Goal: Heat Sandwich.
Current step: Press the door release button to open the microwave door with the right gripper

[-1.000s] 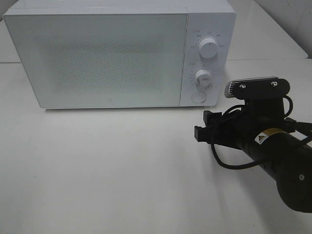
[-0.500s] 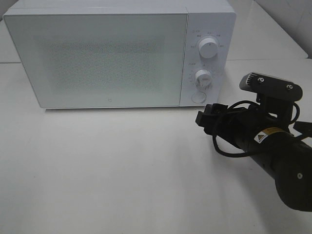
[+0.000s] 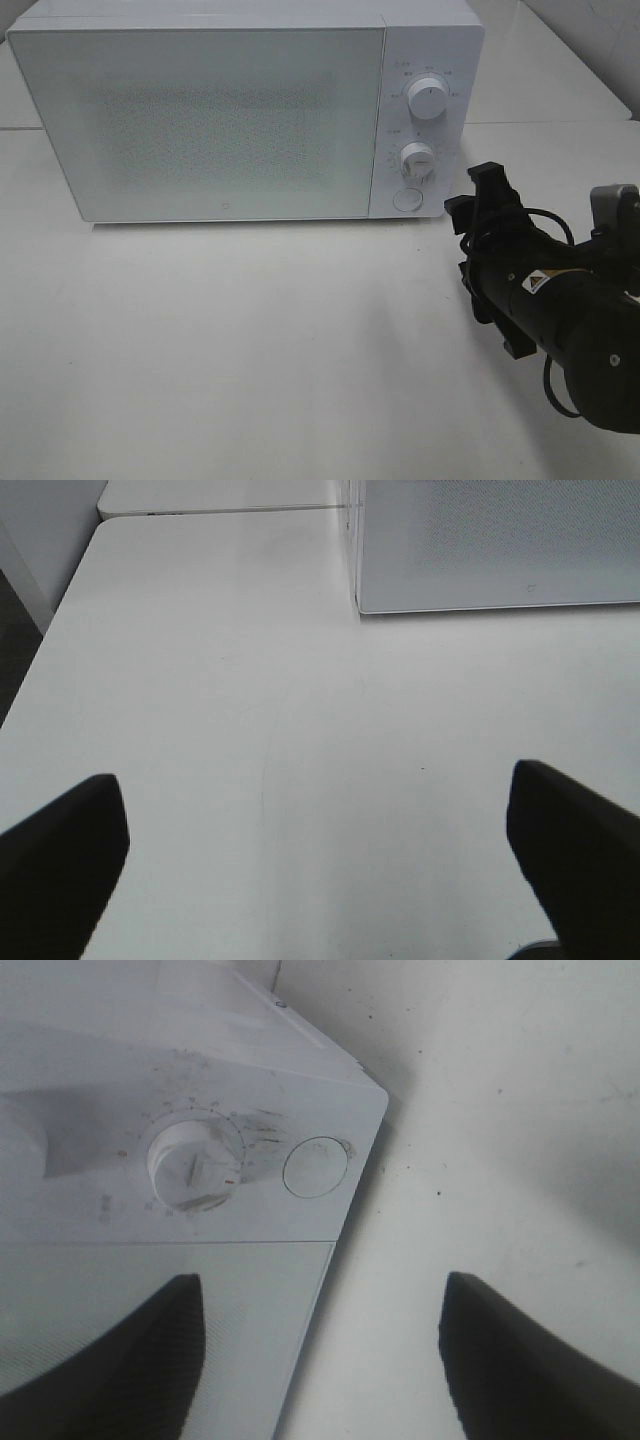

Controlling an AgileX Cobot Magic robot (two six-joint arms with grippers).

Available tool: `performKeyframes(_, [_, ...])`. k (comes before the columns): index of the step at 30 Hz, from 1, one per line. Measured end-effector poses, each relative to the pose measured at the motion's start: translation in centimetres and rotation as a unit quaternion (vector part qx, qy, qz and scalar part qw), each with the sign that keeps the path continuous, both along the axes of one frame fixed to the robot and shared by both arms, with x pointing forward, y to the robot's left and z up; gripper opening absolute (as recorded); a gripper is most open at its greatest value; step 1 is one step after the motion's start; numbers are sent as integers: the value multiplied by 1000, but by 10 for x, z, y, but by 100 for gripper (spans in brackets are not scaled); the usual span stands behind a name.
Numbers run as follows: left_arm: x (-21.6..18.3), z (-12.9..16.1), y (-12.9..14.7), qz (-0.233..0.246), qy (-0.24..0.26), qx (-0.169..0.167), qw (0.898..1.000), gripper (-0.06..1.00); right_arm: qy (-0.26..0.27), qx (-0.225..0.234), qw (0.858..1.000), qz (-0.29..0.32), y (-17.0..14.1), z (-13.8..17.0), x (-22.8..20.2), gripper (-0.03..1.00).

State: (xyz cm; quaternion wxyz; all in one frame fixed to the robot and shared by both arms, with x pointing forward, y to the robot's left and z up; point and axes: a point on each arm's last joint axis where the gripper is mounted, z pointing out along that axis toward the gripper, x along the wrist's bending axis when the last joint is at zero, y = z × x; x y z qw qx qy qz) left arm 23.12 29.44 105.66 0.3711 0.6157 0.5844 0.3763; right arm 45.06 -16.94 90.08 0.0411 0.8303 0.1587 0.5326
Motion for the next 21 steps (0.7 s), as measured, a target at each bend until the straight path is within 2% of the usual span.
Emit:
performKeyframes(2, [0, 0, 0, 0, 0, 0, 1000, 98, 9, 61, 998, -33, -1, 0, 0, 61])
performKeyframes(3, [0, 0, 0, 0, 0, 0, 1000, 98, 13, 75, 996, -40, -1, -1, 0, 59])
performKeyframes(4, [0, 0, 0, 0, 0, 0, 1000, 98, 13, 75, 996, -40, -1, -1, 0, 59])
performKeyframes(6, [0, 0, 0, 0, 0, 0, 1000, 98, 18, 93, 994, -49, -1, -1, -1, 53])
performKeyframes(7, [0, 0, 0, 0, 0, 0, 1000, 98, 23, 103, 993, -55, -1, -2, -1, 46])
performKeyframes(8, [0, 0, 0, 0, 0, 0, 1000, 98, 23, 103, 993, -55, -1, -2, -1, 46])
performKeyframes(10, [0, 0, 0, 0, 0, 0, 1000, 98, 31, 111, 992, -59, -1, -3, -1, 37])
performKeyframes(11, [0, 0, 0, 0, 0, 0, 1000, 98, 35, 115, 991, -63, -1, -4, -2, 24])
performKeyframes(12, [0, 0, 0, 0, 0, 0, 1000, 98, 35, 115, 991, -63, -1, -4, -2, 17])
performKeyframes(13, [0, 0, 0, 0, 0, 0, 1000, 98, 35, 115, 991, -63, -1, -4, -2, 17])
performKeyframes(16, [0, 0, 0, 0, 0, 0, 1000, 98, 35, 119, 990, -67, -1, -4, -2, 2])
performKeyframes(21, [0, 0, 0, 0, 0, 0, 1000, 98, 36, 122, 990, -68, -1, -3, -1, 1])
